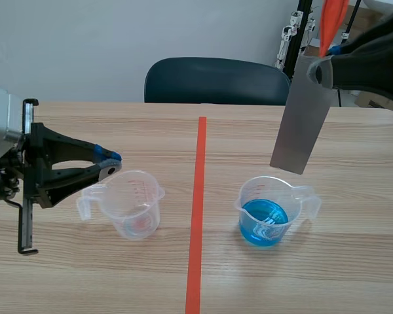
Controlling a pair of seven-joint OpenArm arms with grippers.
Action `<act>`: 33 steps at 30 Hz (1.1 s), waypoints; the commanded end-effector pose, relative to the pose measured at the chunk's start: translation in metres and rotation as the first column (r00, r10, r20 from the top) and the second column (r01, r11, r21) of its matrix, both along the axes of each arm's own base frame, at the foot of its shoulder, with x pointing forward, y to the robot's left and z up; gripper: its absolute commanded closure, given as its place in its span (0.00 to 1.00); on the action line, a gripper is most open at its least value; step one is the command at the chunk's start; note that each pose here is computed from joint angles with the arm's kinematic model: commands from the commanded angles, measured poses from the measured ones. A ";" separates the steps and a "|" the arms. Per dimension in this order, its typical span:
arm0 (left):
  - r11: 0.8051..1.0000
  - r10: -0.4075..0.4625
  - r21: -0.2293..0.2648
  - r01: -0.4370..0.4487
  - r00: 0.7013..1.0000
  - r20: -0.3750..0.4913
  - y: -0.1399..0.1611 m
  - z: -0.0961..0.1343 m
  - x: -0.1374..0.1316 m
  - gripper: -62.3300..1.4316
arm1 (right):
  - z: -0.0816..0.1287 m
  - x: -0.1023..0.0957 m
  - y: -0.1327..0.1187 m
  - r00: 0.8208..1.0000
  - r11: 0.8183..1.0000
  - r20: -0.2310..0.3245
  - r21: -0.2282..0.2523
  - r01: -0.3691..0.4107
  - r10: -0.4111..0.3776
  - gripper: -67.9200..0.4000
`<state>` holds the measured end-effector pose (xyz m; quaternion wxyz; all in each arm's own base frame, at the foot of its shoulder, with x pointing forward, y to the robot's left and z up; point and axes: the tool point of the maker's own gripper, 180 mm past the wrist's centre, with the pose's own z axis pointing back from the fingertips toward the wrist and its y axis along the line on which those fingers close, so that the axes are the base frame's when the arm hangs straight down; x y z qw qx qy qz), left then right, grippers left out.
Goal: Do the redox reaction experiment. move the plate over the blue solution
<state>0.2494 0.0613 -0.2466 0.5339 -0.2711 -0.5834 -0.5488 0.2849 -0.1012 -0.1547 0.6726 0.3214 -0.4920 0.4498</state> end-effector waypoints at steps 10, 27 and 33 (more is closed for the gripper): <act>0.997 -0.076 -0.035 0.076 0.997 -0.014 -0.046 0.002 0.000 0.91 | 0.008 -0.003 0.002 0.999 1.000 0.043 0.018 -0.022 0.021 0.99; 0.996 -0.087 0.005 0.087 0.996 -0.032 -0.105 -0.008 0.007 0.91 | 0.009 -0.003 0.002 0.999 0.999 0.046 0.024 -0.022 0.021 0.99; 0.998 -0.063 0.013 0.064 0.996 -0.057 -0.111 -0.015 0.011 0.91 | 0.009 -0.003 0.002 0.999 0.999 0.046 0.025 -0.022 0.021 0.99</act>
